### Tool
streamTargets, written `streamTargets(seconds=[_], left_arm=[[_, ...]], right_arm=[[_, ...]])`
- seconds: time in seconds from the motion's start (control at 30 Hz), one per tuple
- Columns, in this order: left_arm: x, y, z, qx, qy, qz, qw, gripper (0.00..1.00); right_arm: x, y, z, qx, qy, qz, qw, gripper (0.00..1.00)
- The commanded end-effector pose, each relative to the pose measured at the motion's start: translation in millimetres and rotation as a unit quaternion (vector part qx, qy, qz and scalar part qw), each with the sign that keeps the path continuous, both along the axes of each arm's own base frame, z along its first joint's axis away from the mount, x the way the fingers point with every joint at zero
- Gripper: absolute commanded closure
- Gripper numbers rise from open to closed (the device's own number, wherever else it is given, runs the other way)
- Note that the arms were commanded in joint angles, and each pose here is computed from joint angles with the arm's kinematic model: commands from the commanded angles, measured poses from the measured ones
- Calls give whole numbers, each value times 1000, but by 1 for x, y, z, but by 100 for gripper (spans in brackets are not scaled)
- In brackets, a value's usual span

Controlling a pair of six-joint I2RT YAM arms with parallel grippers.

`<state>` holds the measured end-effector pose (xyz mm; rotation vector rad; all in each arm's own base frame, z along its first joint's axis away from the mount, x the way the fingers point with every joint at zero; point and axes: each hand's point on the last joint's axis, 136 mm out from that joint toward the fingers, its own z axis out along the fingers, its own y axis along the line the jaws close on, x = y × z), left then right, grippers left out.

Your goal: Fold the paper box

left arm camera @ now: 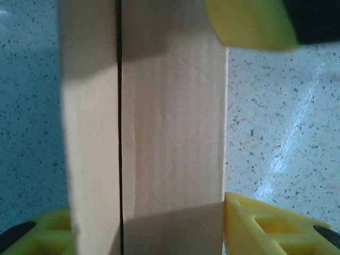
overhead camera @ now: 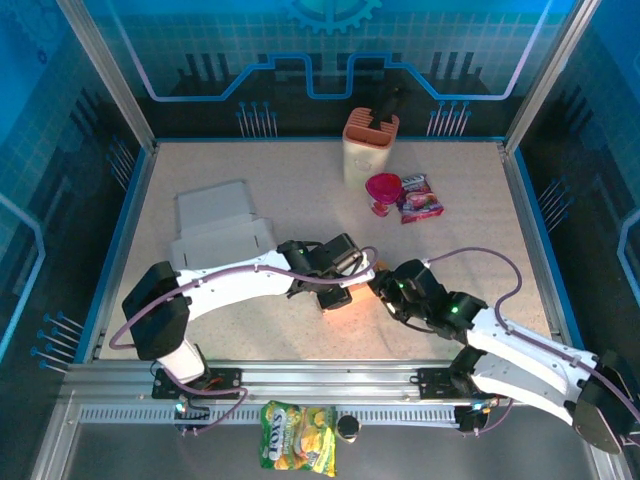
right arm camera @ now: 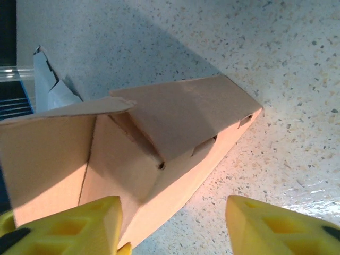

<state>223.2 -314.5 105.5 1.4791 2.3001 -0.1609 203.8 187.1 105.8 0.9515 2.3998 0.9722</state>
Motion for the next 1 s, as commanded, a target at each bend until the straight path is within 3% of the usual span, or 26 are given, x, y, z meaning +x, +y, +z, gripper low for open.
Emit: streamTargets(seconds=[0.0, 0.5, 0.77, 0.97], left_arm=[[-1, 0, 5, -11, -3, -5, 1000, 51], [0, -1, -3, -7, -4, -5, 1000, 47], [0, -1, -2, -14, -5, -1, 1000, 43], [2, -1, -5, -7, -7, -1, 1000, 47]], right_arm=[[4, 0, 17, -4, -26, 4, 1000, 41], [12, 34, 8, 10, -16, 38, 999, 33], [2, 21, -32, -28, 38, 15, 999, 57], [2, 20, -21, -27, 26, 18, 999, 58]])
